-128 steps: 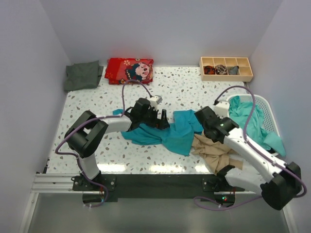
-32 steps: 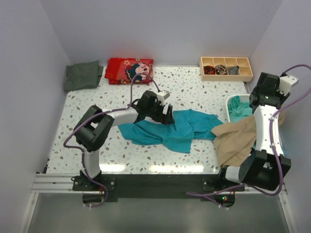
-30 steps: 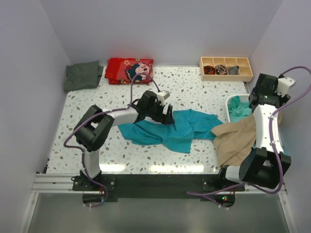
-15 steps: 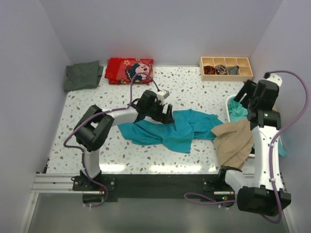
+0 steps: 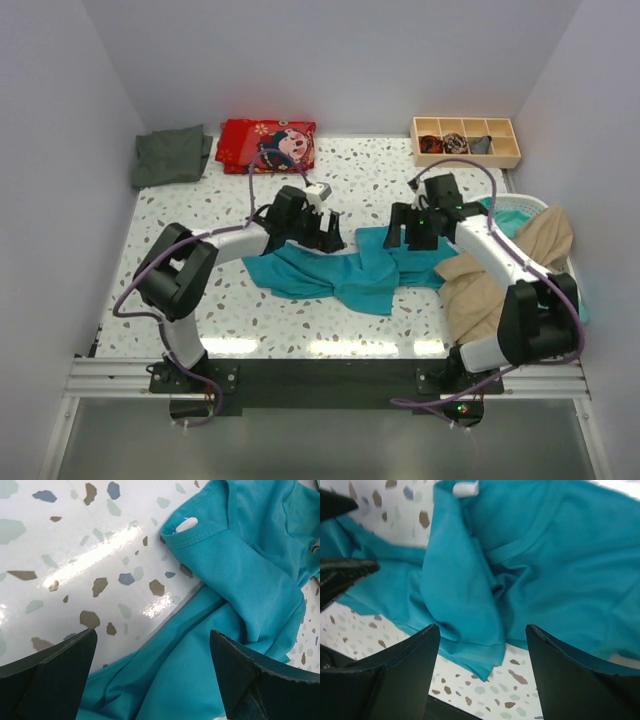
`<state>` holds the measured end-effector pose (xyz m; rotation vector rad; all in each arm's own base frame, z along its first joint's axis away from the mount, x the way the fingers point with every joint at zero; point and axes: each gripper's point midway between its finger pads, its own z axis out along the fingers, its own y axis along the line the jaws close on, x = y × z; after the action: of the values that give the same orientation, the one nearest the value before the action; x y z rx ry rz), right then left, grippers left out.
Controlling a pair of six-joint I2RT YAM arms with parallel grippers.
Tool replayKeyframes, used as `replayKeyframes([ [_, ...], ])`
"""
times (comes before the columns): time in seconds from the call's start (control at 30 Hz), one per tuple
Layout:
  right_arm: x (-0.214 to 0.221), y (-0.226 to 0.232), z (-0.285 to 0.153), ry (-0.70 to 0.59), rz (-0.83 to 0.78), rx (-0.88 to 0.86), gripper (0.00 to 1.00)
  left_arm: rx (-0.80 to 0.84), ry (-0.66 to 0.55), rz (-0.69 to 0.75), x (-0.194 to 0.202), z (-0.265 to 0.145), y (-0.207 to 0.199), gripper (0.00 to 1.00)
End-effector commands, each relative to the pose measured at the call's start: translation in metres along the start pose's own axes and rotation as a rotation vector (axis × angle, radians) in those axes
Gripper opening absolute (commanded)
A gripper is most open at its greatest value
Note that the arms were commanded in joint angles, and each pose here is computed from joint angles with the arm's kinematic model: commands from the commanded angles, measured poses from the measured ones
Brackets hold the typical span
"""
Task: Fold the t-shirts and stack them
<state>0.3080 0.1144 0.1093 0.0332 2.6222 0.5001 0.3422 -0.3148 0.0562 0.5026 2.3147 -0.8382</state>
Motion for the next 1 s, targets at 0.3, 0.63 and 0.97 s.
replayKeyframes([
  [0.3, 0.051, 0.024, 0.035, 0.148, -0.11, -0.011, 0.75, -0.078, -0.047, -0.026, 0.015, -0.054, 0.003, 1.0],
  [0.63, 0.059, 0.063, 0.04, 0.198, -0.192, -0.177, 0.0, -0.081, 0.023, -0.123, 0.093, -0.062, 0.018, 1.0],
  [0.97, -0.017, 0.126, -0.034, -0.075, -0.278, -0.335, 0.0, -0.188, -0.052, -0.094, 0.082, -0.087, 0.03, 1.0],
])
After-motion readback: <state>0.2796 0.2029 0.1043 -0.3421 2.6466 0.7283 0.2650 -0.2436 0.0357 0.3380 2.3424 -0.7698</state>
